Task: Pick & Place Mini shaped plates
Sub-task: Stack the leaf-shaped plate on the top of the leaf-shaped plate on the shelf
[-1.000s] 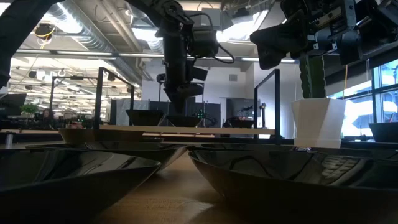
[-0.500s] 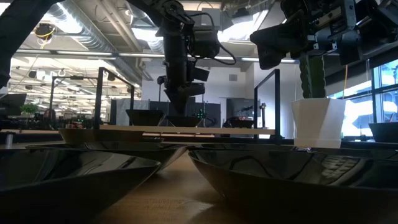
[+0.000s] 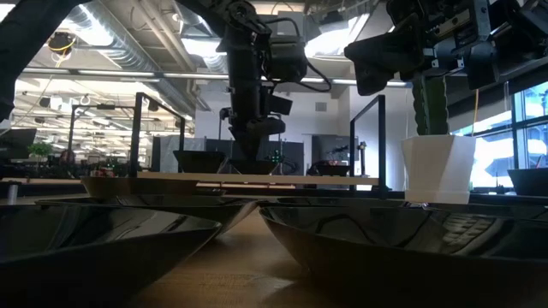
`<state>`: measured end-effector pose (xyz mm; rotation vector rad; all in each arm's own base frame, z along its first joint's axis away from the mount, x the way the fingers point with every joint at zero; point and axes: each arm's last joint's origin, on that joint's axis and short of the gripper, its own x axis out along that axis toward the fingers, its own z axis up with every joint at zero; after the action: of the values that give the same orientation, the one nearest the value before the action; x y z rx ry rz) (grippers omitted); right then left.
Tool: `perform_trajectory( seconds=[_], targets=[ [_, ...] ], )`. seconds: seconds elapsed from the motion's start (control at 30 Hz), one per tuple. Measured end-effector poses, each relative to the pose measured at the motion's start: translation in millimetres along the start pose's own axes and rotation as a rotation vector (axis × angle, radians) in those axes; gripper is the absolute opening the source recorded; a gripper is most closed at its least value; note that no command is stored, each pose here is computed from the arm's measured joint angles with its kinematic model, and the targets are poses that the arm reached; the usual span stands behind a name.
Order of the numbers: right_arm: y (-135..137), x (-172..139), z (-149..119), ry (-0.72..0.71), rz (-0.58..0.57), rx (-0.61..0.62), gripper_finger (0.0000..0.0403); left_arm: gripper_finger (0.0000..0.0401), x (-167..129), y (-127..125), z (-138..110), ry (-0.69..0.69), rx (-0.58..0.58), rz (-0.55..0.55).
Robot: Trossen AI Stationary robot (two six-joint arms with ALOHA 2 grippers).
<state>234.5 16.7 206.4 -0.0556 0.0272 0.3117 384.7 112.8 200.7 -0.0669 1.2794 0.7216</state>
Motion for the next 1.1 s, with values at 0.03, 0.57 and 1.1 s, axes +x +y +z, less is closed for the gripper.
perform_trajectory(
  seconds=[0.03,0.57,1.1],
  targets=[
    [0,0,0,0.000,0.000,0.000,0.0029,0.0001,0,0,0,0.000,0.001,0.000],
    [0,0,0,0.000,0.000,0.000,0.0029,0.0002,-7,-16,-3,-0.009,0.040,-0.045],
    [0,0,0,0.000,0.000,0.000,0.0029,0.0002,-15,-35,-2,-0.063,0.094,-0.150]
  ],
)
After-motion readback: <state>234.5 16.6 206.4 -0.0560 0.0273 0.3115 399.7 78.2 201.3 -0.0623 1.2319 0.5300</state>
